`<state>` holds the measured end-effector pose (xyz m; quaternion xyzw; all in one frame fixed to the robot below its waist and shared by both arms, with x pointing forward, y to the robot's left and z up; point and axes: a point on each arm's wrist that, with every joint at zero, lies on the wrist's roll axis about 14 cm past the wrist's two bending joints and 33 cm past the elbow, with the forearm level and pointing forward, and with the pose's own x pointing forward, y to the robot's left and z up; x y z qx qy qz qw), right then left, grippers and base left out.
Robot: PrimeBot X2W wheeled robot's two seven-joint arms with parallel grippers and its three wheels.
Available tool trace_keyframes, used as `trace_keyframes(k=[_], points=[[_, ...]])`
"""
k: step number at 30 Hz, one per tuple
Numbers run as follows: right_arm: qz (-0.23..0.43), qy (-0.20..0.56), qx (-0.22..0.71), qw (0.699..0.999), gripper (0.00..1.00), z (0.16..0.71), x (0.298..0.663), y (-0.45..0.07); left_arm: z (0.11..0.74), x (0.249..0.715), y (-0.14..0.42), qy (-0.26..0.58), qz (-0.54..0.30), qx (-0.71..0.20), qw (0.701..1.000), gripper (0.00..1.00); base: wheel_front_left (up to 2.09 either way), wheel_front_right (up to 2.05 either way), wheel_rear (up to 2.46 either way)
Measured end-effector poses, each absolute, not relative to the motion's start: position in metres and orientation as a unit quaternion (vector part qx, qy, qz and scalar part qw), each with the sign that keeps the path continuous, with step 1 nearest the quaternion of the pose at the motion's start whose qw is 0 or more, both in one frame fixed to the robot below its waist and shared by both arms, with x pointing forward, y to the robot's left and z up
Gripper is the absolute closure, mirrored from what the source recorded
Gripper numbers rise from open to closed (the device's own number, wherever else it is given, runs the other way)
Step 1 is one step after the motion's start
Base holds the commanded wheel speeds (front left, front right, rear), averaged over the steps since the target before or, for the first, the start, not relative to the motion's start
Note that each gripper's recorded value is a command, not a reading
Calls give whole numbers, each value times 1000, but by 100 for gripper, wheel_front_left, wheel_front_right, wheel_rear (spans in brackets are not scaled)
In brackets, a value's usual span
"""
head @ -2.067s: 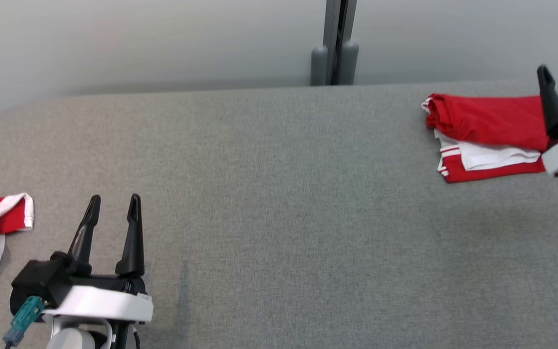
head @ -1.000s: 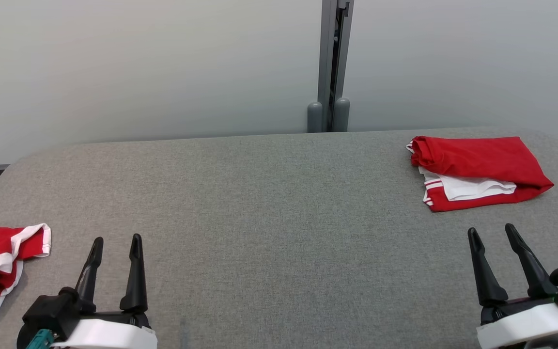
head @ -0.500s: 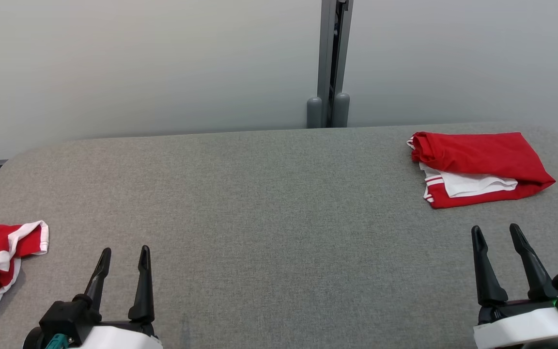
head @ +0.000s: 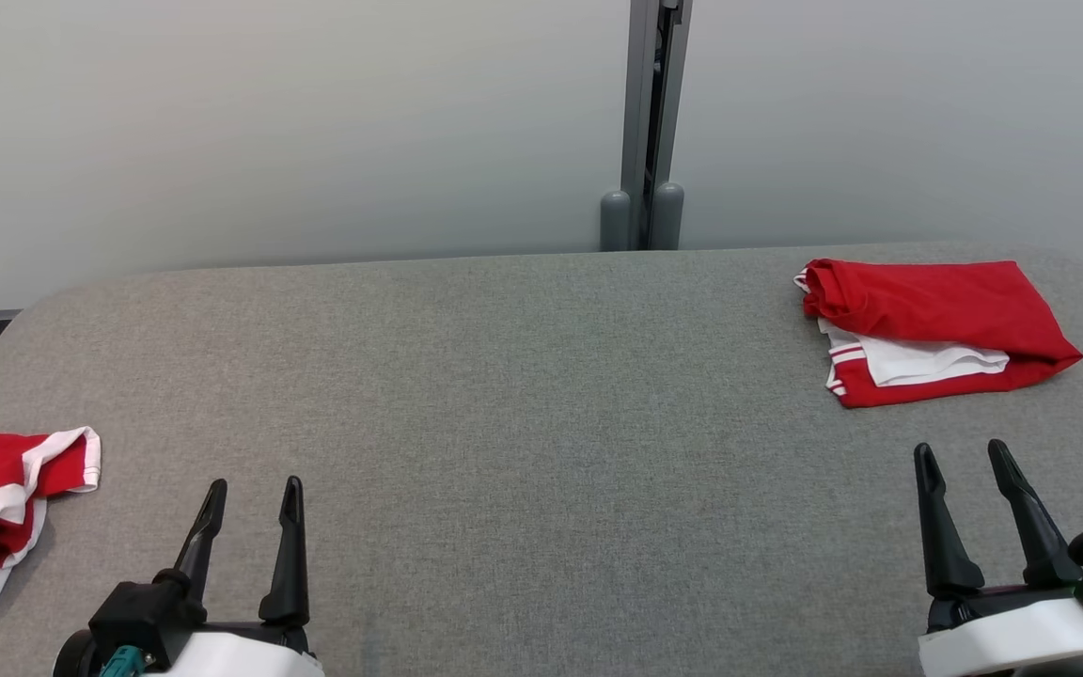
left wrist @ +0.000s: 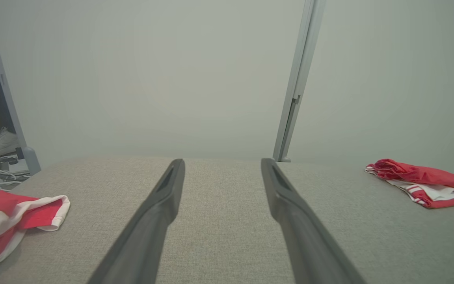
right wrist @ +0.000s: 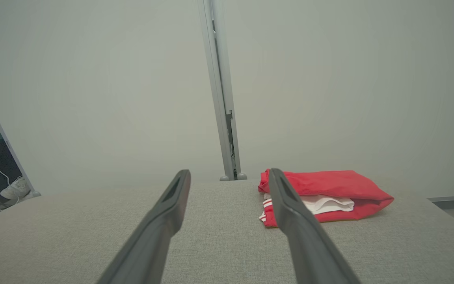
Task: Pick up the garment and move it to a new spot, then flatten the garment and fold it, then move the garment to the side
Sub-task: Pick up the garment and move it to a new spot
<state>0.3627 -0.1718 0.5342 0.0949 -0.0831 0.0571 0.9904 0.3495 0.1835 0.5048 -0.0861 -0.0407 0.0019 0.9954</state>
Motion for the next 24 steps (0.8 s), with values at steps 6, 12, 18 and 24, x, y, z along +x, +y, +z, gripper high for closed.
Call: trace_keyframes(k=[6,12,18,24], points=[[59,-82,95,990,0,534,363,-170,505,349,184,-41,3,-87,995,0,0,0,0],[71,-82,100,989,0,535,367,-162,507,344,196,-46,22,-83,995,0,0,0,0],[116,-78,106,985,0,536,378,-131,509,329,224,-53,65,-76,994,0,0,0,0],[162,-68,112,978,0,534,386,-97,507,308,251,-54,110,-71,990,0,0,0,0]])
